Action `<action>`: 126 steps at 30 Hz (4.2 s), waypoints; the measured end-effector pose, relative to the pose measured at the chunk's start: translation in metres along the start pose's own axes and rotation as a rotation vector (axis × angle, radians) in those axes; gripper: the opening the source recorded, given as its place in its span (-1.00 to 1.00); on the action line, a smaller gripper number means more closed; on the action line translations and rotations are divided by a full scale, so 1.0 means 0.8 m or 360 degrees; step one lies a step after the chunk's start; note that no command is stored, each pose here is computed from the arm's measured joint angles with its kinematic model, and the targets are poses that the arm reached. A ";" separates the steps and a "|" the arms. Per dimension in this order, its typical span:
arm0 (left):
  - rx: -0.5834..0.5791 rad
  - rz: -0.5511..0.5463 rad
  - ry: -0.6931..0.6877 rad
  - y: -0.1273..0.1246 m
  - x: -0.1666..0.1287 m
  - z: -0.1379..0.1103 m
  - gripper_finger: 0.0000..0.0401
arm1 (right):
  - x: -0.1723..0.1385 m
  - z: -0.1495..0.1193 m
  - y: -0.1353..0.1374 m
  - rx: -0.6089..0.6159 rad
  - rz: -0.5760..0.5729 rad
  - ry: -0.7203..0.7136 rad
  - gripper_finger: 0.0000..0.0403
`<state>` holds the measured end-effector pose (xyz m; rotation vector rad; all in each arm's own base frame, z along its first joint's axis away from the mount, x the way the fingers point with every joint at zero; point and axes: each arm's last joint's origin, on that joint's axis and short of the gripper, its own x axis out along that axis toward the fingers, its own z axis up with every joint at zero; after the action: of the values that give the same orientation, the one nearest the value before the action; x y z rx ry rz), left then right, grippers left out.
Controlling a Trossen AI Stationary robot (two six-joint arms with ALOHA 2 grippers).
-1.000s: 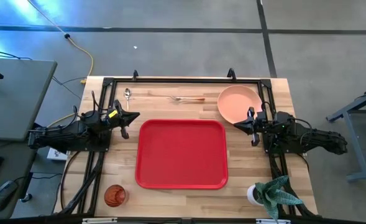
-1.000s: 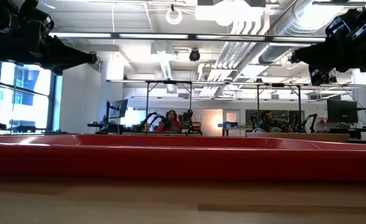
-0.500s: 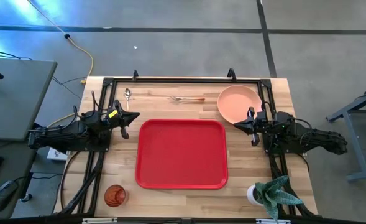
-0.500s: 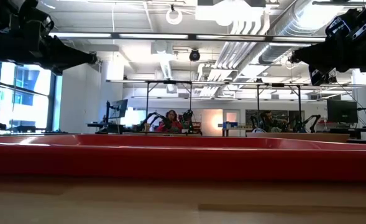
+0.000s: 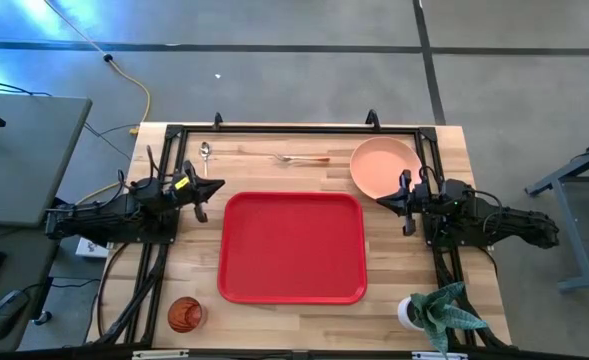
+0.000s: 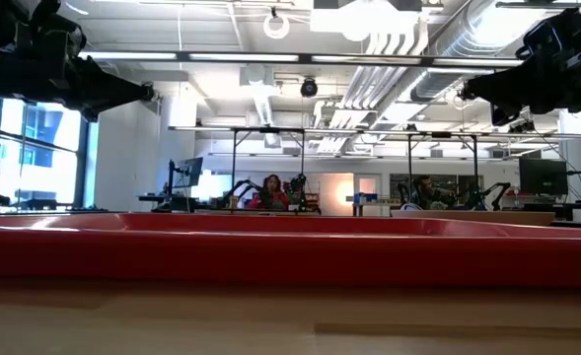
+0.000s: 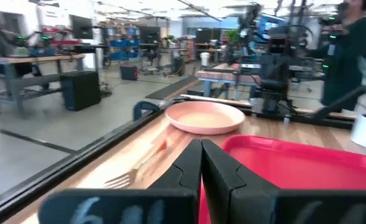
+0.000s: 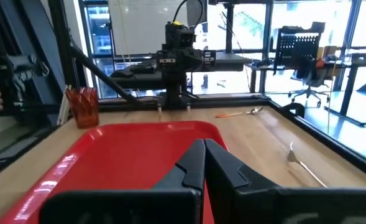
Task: Pick and place plate/cup/fork/spoon on tray
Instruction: Put the brown cup on the red tray
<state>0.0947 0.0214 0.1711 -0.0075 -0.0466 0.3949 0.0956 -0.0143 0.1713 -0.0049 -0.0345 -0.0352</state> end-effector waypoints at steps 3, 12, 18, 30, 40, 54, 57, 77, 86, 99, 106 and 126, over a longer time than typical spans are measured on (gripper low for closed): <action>0.0022 0.0079 -0.0021 0.002 0.000 0.002 -1.00 | 0.000 0.003 0.000 -0.0042 -0.0001 -0.0045 -1.00; 0.0075 0.0108 -0.0204 0.002 -0.001 0.016 -1.00 | -0.003 0.025 0.001 0.0387 0.0050 -0.0325 -1.00; 0.0156 0.0145 -0.0254 0.003 0.000 0.021 -1.00 | -0.004 0.026 -0.009 0.0471 -0.0364 -0.0413 -1.00; -0.0105 0.0293 -0.0346 0.010 0.042 0.046 -0.55 | 0.007 0.010 -0.021 0.0771 -0.0852 -0.0320 -1.00; -0.0183 0.0245 0.0066 -0.003 0.166 0.064 -0.15 | 0.015 -0.001 -0.026 0.0859 -0.1060 -0.0259 -1.00; -0.0415 0.0157 0.0384 -0.015 0.346 0.088 -0.13 | 0.017 -0.025 -0.024 0.1023 -0.1015 0.0041 -1.00; -0.0406 0.0197 0.0391 -0.013 0.373 0.079 -0.13 | 0.016 -0.024 -0.024 0.0973 -0.1043 0.0036 -1.00; -0.0476 -0.0001 0.0504 0.009 0.528 0.007 -0.13 | 0.014 -0.026 -0.029 0.0849 -0.1282 0.0013 -1.00; -0.0508 0.0021 0.0707 0.003 0.569 -0.044 -0.13 | 0.013 -0.033 -0.028 0.0992 -0.1288 0.0074 -1.00; -0.0490 0.0001 0.0695 -0.005 0.571 -0.048 -0.13 | 0.019 -0.021 -0.025 0.1160 -0.1108 -0.0093 -1.00; -0.0405 -0.0094 0.0864 -0.012 0.565 -0.056 -0.13 | 0.019 -0.019 -0.021 0.1065 -0.1149 -0.0106 -1.00; -0.0050 -0.0018 0.1090 -0.064 0.515 -0.006 -0.13 | 0.062 0.062 -0.029 0.0567 -0.1393 0.0221 -1.00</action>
<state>0.4940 0.1328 0.1849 -0.1724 0.6226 0.3636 0.1424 -0.0389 0.2230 0.3697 0.0985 -0.9037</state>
